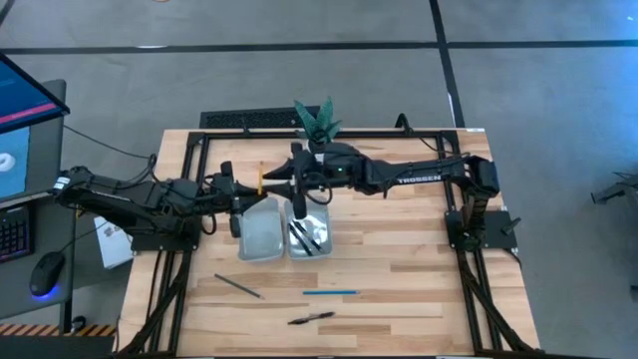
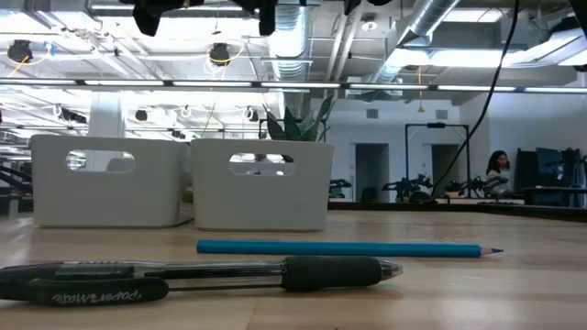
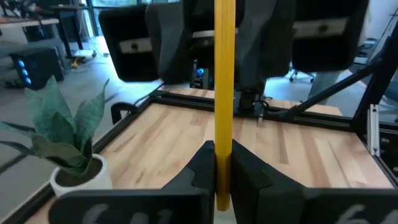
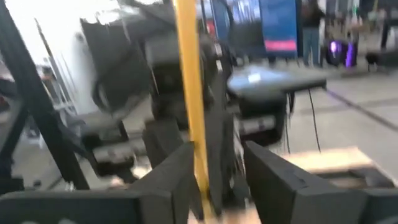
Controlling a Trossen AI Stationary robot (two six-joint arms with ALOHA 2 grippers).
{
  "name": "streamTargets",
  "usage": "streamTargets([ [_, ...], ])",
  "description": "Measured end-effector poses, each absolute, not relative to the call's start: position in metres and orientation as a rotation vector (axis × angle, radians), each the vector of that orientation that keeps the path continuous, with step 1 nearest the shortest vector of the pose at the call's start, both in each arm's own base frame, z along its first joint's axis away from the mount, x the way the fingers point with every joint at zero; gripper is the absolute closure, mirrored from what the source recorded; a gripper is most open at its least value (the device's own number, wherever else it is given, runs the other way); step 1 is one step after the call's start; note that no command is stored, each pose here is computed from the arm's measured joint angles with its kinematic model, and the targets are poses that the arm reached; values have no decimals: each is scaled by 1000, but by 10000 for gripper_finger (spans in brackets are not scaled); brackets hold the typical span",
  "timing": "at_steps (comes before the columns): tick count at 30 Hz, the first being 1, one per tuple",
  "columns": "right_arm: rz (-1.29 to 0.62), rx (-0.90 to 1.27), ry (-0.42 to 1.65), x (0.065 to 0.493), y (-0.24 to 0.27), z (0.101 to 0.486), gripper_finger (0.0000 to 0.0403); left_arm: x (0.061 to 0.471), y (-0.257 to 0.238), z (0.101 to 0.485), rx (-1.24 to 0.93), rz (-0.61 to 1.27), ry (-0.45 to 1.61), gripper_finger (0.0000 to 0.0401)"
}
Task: Sort pens & pencils
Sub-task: Put the yellow pencil into the left gray bin
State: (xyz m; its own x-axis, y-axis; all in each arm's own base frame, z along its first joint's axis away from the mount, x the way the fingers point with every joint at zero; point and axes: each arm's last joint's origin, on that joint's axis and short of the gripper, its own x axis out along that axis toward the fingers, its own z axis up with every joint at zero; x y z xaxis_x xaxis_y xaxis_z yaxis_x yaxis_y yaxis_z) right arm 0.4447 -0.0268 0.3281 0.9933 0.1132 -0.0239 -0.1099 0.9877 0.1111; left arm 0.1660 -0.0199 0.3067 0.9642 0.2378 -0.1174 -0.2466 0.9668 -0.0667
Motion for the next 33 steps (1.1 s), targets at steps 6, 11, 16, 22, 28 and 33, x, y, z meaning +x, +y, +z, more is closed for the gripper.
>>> streamTargets([
  [6,83,143,280,441,-32,304,205,164,-20,298,-164,259,189,390],
  [11,55,177,529,428,-37,286,194,161,-19,289,-258,286,263,390],
  [16,15,217,714,410,-46,280,194,157,-19,278,-372,314,369,390],
  [22,-57,244,822,372,-51,300,198,150,-21,265,-537,367,492,390],
  [28,-256,271,728,311,-51,328,195,148,-24,256,-639,422,562,390],
  [33,-323,323,637,271,-48,337,197,154,-26,249,-736,453,615,390],
])
